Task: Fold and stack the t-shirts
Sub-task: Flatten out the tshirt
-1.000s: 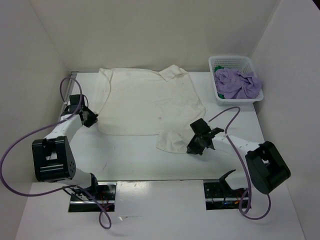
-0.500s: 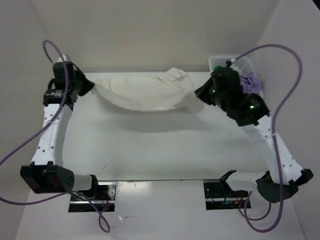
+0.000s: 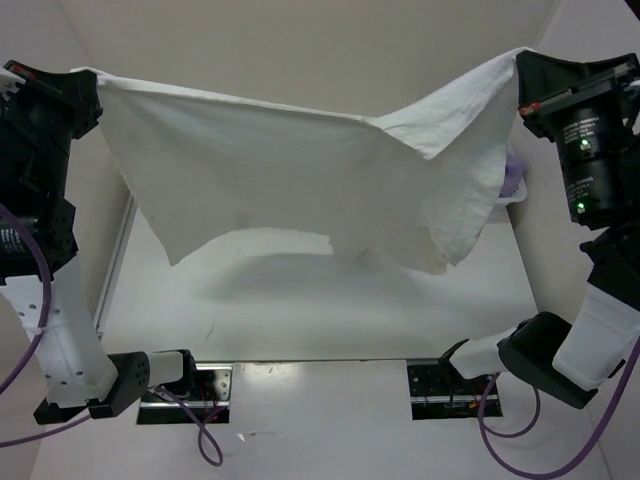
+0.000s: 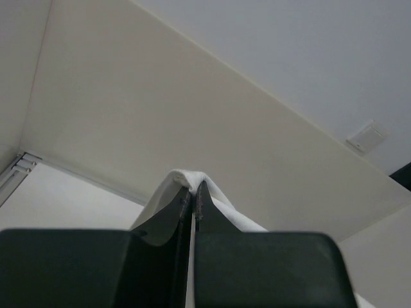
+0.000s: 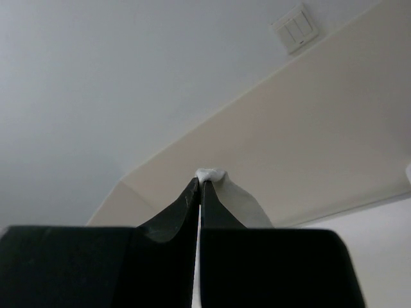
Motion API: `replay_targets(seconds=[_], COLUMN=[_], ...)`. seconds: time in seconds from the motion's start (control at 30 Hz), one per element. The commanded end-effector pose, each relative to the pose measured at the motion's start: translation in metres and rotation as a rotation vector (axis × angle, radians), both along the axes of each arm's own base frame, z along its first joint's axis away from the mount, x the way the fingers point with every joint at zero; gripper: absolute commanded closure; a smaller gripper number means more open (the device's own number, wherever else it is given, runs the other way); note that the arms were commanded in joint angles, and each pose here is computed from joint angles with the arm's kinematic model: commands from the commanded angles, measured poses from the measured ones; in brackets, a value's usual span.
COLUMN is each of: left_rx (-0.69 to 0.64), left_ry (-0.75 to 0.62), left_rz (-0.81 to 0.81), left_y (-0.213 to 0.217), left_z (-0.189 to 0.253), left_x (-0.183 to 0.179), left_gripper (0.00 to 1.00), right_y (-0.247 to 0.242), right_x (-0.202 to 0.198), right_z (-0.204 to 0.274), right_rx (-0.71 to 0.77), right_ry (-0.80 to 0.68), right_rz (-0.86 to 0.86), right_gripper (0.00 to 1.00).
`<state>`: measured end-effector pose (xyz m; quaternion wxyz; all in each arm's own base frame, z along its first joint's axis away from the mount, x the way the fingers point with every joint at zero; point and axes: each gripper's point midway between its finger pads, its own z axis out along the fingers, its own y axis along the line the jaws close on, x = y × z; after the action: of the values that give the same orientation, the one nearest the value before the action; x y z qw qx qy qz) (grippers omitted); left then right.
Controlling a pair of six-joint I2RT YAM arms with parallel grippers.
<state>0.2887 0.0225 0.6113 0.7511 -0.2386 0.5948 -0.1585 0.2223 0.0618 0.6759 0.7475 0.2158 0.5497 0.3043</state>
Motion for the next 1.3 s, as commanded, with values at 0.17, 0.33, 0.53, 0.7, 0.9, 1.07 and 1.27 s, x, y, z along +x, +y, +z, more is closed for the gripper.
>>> replay_targets(seconds=[0.17,0.33,0.53,0.7,0.9,1.07,1.27], left_rx=[0.013,-0.006,-0.029,-0.073,-0.078,-0.082,-0.072], left_ry=[0.238,0.341,0.429,0.304,0.144,0.152,0.239], left_rz=[0.078,0.055,-0.018,-0.059,-0.056,-0.044,-0.008], left_y=[0.029,0.033,0.029,0.032,0.049,0.054,0.058], left_z=[-0.084,-0.138,-0.185,-0.14,-0.077,-0.081,-0.133], left_x=[0.095,0.153,0.221,0.221,0.19,0.186,0.174], left_gripper=[1.0,1.0,1.0,1.0,1.0,1.0,1.0], right_y=[0.047,0.072,0.075,0.054,0.029,0.03,0.023], right_x=[0.125,0.223,0.283,0.245,0.18,0.2,0.191], right_z=[-0.036,-0.099,-0.128,-0.061,0.01,-0.05,-0.185], right_rx=[-0.259,-0.392,-0.378,-0.303,-0.197,-0.269,-0.35], right_ry=[0.095,0.196,0.207,0.039,-0.138,0.065,0.382], right_rz=[-0.249,-0.216,-0.138,-0.176,-0.195,-0.207,-0.189], right_gripper=[1.0,1.0,1.0,1.0,1.0,1.0,1.0])
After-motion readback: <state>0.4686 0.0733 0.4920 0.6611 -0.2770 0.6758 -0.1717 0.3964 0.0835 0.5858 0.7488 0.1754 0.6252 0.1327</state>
